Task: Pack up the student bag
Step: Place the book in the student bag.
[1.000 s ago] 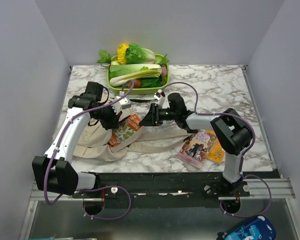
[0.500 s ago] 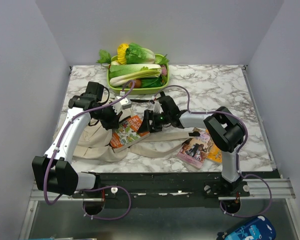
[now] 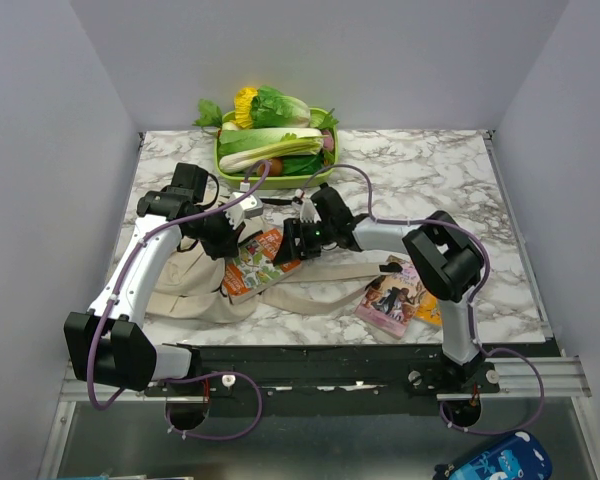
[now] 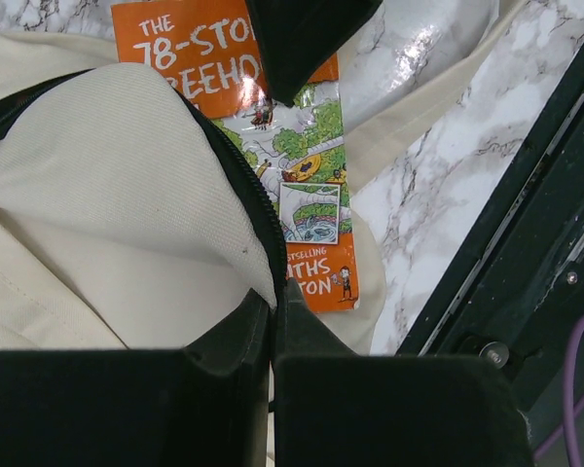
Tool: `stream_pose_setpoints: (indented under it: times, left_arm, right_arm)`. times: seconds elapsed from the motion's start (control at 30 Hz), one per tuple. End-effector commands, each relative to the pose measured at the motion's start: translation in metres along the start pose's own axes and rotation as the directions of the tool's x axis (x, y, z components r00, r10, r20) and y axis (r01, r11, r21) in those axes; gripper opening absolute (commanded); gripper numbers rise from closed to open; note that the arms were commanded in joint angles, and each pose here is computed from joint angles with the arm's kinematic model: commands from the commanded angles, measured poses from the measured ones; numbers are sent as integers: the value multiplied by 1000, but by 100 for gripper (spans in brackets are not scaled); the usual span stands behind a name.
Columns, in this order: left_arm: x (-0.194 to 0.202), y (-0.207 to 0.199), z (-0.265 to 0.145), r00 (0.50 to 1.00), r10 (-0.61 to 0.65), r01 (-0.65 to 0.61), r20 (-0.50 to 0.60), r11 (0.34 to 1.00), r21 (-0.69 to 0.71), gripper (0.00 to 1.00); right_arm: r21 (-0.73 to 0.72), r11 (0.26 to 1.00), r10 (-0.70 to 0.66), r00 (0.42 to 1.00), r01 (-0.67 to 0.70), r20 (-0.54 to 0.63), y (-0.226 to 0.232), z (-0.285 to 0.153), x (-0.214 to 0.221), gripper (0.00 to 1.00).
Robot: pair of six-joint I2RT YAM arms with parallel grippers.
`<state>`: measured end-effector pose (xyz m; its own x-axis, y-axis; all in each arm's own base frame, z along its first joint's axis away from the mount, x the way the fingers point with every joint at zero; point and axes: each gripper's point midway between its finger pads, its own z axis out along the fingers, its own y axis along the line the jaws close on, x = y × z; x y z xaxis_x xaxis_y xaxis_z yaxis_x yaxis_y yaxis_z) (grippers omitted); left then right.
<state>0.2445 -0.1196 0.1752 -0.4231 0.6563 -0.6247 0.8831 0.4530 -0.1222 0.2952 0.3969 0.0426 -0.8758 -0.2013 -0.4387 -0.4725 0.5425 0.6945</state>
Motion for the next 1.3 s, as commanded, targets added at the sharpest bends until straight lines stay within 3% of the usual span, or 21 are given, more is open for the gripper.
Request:
stream_pose_setpoints:
  times: [0.0,0.07,0.2,0.33,0.47,0.57,0.6,0.63,0.9,1.03,1.13,1.27]
  left_arm:
    - [-21,-5,0,996,34,-36,82,999,30,5]
    - [-20,-5,1,996,32,-35,80,999,32,5]
    - [-20,-5,2,997,31,-33,77,999,32,5]
    - [-19,-4,1,996,36,-38,76,999,24,5]
    - [-18,-5,1,996,39,-40,79,999,21,5]
    - [-17,-5,2,996,40,-41,79,999,19,5]
    - [-17,-5,2,996,39,-40,79,999,21,5]
    - [-18,-5,1,996,42,-44,81,999,19,5]
    - [-18,-4,4,996,37,-40,82,999,27,5]
    - [-19,-4,4,996,39,-41,84,999,23,5]
    - [-17,-4,5,996,39,-40,81,999,21,5]
    - [-19,-4,4,995,38,-41,91,999,23,5]
  right_arm:
    - [-50,996,71,992,-76,-107,-13,13,39,69]
    - [-111,989,89,992,-98,-85,-2,15,34,61]
    - [-236,957,159,986,-168,-56,9,8,32,34]
    - [-399,898,174,982,-187,-68,32,1,23,34]
    - [-457,865,193,978,-208,-79,43,-6,18,33]
    - [-519,830,203,977,-205,-61,56,-14,8,17]
    - [-525,826,215,976,-204,-41,55,-20,1,5]
    - [-534,825,220,976,-184,4,56,-26,-9,3]
    - [-536,812,375,910,-230,178,56,-59,-57,1]
    - [-528,806,455,850,-267,266,55,-68,-78,1]
    - [-526,800,495,811,-287,310,58,-75,-92,1]
    - [-499,805,502,816,-320,287,71,-64,-98,1]
